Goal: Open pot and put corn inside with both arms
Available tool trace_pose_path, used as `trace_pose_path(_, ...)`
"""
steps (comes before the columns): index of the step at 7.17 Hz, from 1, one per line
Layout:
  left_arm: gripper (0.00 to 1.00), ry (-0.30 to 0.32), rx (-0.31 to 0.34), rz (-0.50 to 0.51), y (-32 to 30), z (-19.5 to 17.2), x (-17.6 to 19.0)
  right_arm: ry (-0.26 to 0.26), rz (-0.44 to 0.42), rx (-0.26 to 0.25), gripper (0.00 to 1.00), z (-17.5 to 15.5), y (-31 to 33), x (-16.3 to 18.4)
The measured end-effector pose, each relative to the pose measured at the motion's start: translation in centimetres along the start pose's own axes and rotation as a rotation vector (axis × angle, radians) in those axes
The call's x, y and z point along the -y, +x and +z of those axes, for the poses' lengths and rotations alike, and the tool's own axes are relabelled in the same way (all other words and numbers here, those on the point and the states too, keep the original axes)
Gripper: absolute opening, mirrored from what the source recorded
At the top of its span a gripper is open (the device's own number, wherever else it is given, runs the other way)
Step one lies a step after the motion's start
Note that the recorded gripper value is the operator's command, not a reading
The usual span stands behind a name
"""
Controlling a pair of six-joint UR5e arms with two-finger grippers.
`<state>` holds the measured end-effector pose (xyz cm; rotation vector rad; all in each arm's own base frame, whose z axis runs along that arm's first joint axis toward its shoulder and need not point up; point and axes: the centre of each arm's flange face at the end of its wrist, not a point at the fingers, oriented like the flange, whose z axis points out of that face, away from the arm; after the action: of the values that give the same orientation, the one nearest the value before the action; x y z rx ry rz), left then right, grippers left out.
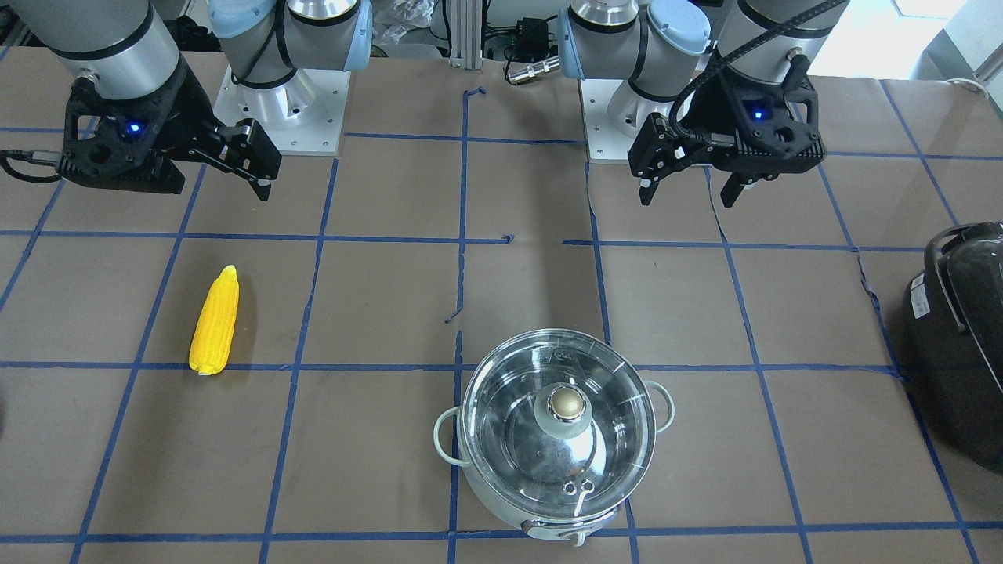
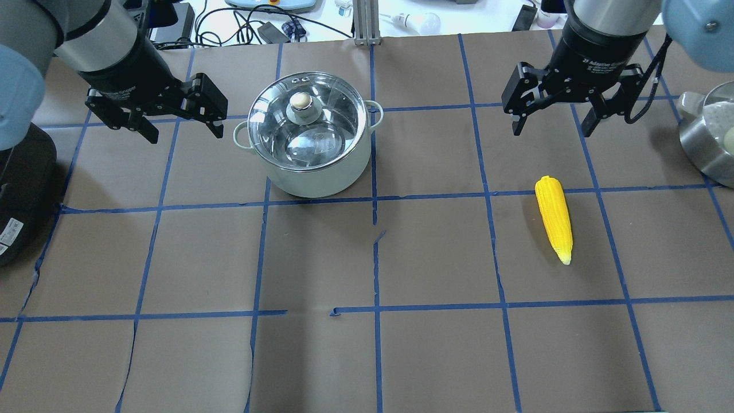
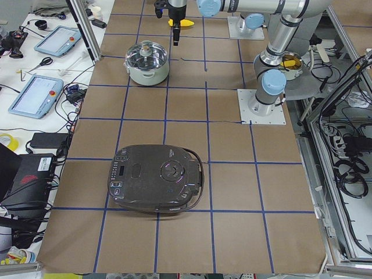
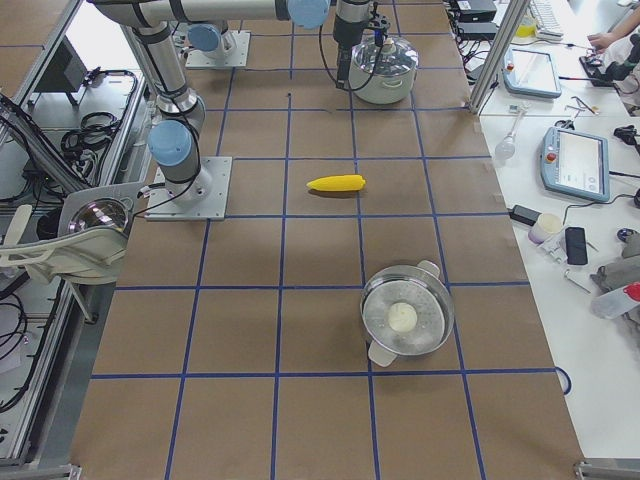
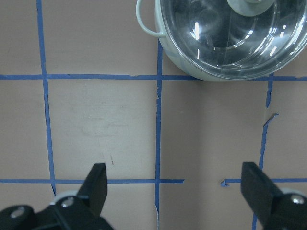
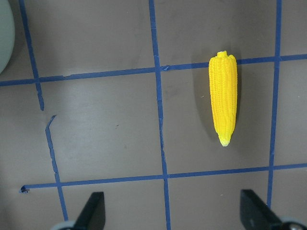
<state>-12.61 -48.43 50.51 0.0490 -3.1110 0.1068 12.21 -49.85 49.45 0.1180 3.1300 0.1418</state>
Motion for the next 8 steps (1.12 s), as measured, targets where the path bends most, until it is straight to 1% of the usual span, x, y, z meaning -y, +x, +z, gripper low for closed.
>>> trace_pose_path(8, 1.00, 0.010, 0.000, -0.002, -0.09, -0.45, -0.23, -0.006, 0.002, -0.003, 1.00, 0.12, 0.03, -0.11)
